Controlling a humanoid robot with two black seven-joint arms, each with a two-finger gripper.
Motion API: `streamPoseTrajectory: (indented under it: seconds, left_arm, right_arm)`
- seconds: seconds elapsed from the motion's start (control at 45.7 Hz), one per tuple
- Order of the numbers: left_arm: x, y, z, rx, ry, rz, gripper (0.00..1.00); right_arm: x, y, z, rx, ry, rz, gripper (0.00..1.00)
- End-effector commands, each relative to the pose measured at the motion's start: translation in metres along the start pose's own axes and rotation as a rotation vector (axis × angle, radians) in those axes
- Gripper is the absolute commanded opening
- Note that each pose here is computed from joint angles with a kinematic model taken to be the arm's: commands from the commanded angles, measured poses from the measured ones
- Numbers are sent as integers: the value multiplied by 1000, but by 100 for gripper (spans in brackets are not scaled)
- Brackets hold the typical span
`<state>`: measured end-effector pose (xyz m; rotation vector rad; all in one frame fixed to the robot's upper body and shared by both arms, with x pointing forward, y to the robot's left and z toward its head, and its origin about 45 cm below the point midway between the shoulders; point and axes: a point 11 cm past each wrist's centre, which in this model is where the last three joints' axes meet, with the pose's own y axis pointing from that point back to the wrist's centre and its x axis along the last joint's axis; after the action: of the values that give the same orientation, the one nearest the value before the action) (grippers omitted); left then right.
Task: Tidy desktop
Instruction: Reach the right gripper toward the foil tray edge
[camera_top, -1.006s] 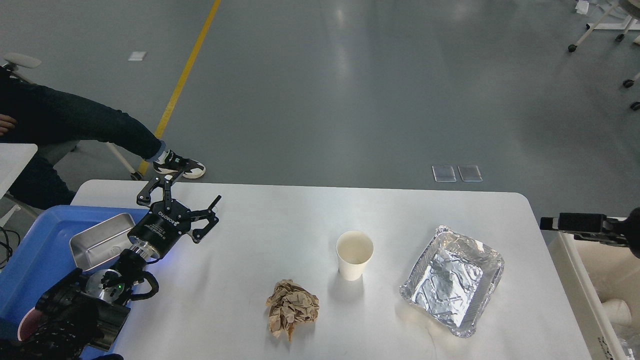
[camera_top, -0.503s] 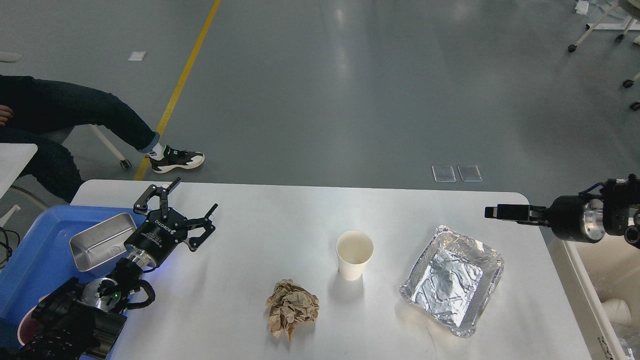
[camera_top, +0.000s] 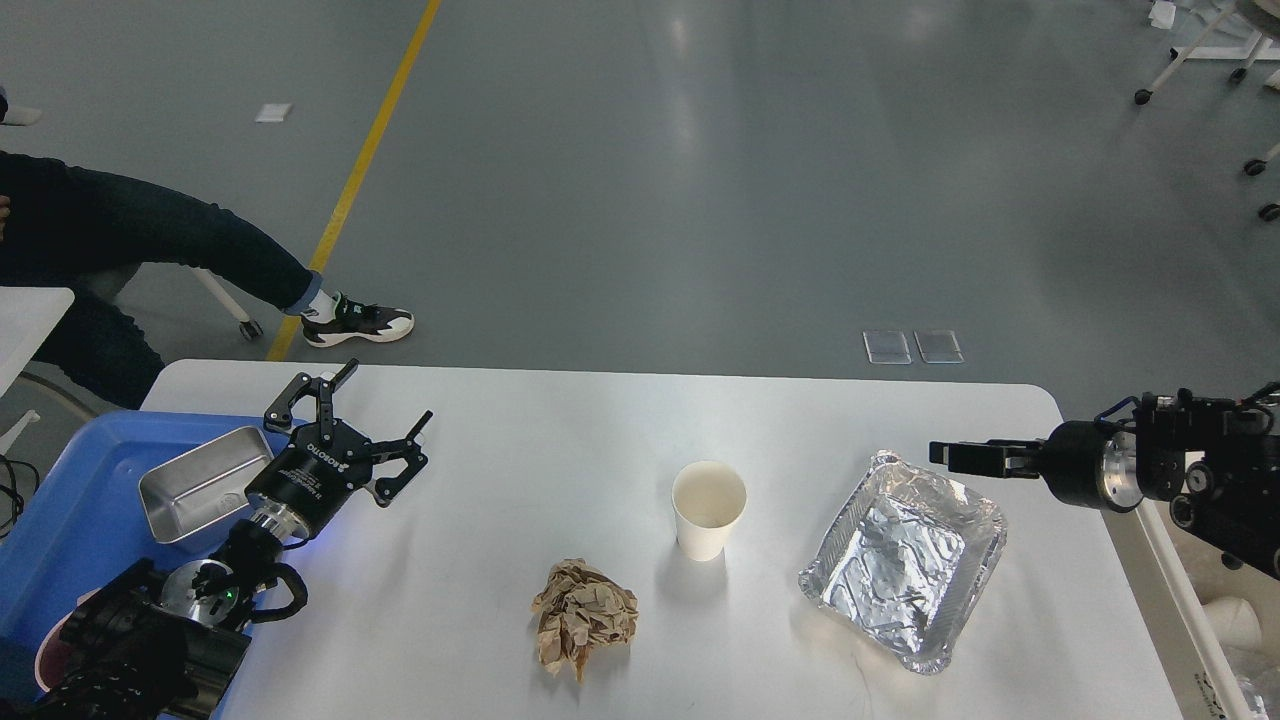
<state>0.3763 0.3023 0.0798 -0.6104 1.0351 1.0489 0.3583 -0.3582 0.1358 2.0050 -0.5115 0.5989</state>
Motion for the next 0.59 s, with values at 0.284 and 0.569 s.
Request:
streamPoseTrajectory:
  seconds: [0.284, 0.569]
  left_arm:
    - [5, 5, 0, -3, 3, 12, 98]
    - [9, 11, 1, -4, 2, 25, 98]
  right_arm:
    - [-17, -29, -3, 8, 38, 23, 100]
    - [-27, -41, -1, 11, 105, 15, 100]
